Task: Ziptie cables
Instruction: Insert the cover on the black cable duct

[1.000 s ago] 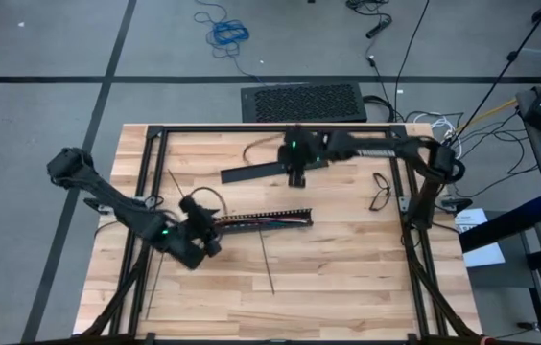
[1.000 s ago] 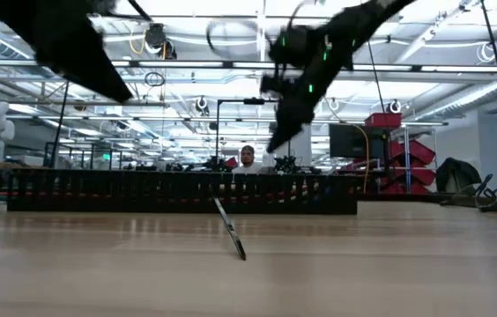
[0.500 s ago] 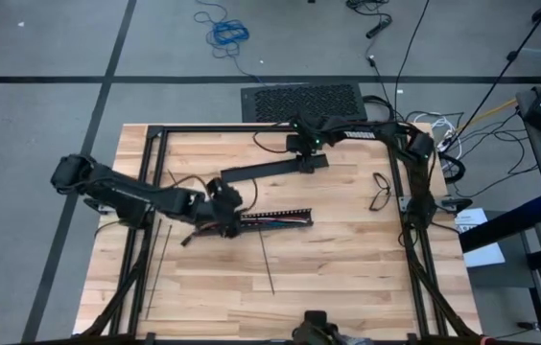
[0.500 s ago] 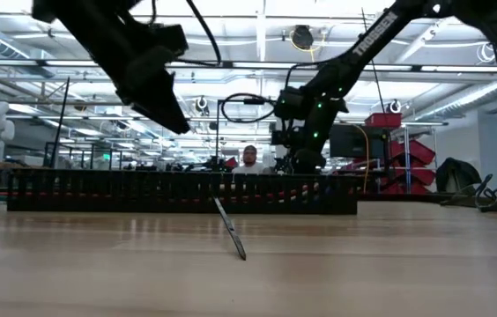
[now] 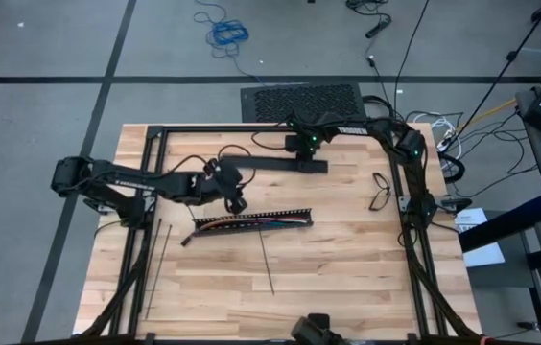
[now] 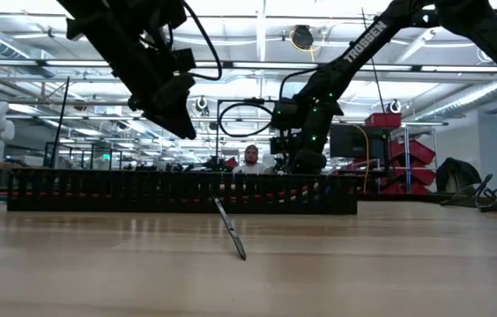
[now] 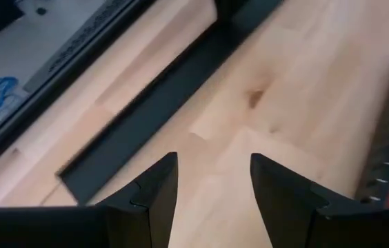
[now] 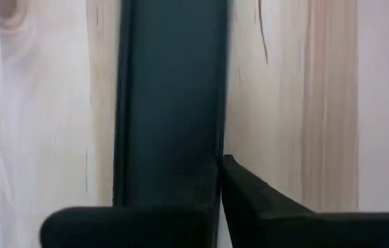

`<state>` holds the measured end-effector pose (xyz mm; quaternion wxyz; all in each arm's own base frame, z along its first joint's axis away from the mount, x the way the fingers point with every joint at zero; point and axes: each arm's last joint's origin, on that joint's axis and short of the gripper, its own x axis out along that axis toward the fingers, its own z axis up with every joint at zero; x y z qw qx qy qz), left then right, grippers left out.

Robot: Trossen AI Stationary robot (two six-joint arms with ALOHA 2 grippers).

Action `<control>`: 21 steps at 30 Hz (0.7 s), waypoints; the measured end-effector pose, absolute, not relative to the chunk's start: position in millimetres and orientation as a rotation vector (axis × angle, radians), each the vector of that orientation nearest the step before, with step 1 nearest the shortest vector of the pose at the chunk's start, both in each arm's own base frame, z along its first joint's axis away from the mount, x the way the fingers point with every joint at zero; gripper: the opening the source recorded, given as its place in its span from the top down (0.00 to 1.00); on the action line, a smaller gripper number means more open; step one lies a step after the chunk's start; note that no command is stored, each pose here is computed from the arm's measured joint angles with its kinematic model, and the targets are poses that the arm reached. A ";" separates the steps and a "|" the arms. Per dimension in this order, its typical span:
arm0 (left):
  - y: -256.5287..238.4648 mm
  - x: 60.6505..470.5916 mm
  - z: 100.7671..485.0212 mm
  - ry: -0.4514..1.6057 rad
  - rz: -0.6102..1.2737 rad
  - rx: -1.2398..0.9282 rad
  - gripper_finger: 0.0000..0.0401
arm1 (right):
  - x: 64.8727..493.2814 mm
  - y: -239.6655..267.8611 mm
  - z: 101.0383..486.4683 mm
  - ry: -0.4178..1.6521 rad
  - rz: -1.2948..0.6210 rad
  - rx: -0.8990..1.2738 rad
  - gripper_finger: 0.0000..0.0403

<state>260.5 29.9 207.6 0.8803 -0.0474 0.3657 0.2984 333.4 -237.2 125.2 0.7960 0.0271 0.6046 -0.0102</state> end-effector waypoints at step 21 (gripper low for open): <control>55.9 267.3 215.3 0.717 0.394 0.006 0.55 | 310.3 -81.8 245.4 1.176 -0.284 -0.442 1.00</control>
